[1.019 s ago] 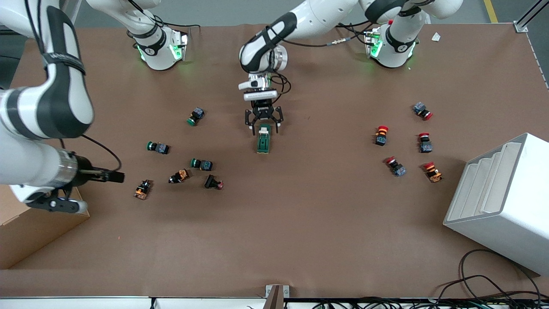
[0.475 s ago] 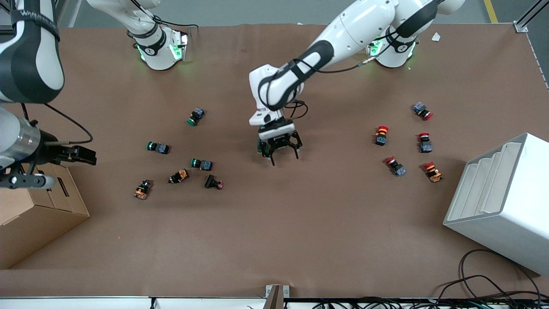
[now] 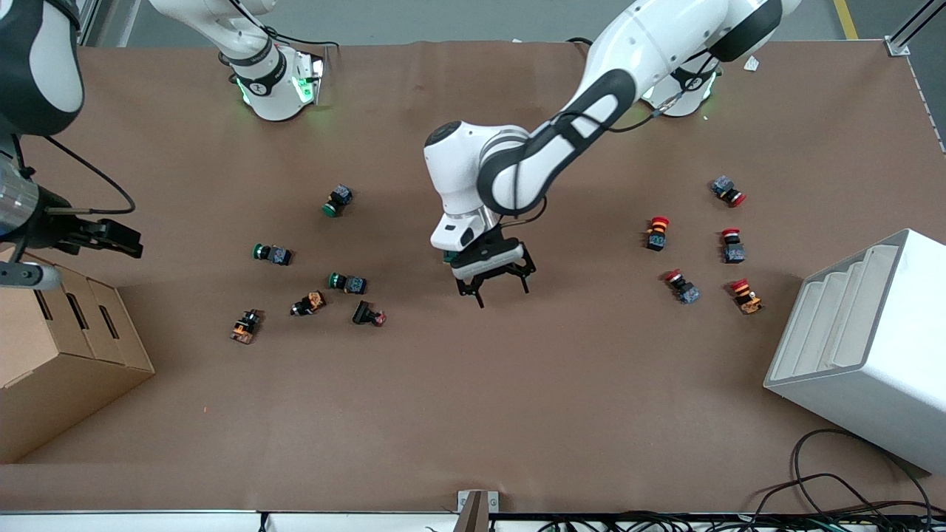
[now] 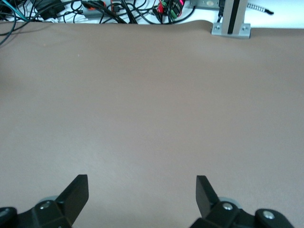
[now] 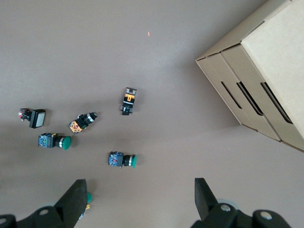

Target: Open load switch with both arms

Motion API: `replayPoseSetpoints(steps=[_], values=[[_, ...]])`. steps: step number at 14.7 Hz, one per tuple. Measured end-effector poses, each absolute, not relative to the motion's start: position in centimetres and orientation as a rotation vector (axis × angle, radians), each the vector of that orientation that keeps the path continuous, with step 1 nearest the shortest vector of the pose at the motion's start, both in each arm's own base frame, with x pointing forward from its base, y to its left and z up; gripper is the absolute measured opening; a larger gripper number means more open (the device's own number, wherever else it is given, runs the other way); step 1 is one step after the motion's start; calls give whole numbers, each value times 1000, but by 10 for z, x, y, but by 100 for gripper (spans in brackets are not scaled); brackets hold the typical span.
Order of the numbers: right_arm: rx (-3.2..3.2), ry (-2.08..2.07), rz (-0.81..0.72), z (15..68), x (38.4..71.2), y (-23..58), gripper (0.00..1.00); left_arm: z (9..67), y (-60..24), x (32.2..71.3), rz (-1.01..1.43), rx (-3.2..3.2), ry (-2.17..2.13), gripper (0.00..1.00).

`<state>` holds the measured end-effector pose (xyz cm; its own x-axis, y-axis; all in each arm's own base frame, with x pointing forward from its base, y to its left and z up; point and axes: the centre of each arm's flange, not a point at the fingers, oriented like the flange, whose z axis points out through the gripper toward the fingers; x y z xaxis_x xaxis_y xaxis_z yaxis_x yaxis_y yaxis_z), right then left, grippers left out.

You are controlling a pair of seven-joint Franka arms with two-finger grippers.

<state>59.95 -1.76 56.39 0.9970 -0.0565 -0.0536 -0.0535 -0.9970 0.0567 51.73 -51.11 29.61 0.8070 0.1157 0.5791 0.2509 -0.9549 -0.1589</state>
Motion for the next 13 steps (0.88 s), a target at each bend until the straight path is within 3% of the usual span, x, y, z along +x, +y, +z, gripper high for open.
replayPoseSetpoints(steps=[8,13], values=[[3087,-105,-92,578,587,-42,100,397,-450,561,-681,-2868,-270,100],[3088,-98,-78,586,584,-40,100,485,-367,598,-521,-3017,-262,100]])
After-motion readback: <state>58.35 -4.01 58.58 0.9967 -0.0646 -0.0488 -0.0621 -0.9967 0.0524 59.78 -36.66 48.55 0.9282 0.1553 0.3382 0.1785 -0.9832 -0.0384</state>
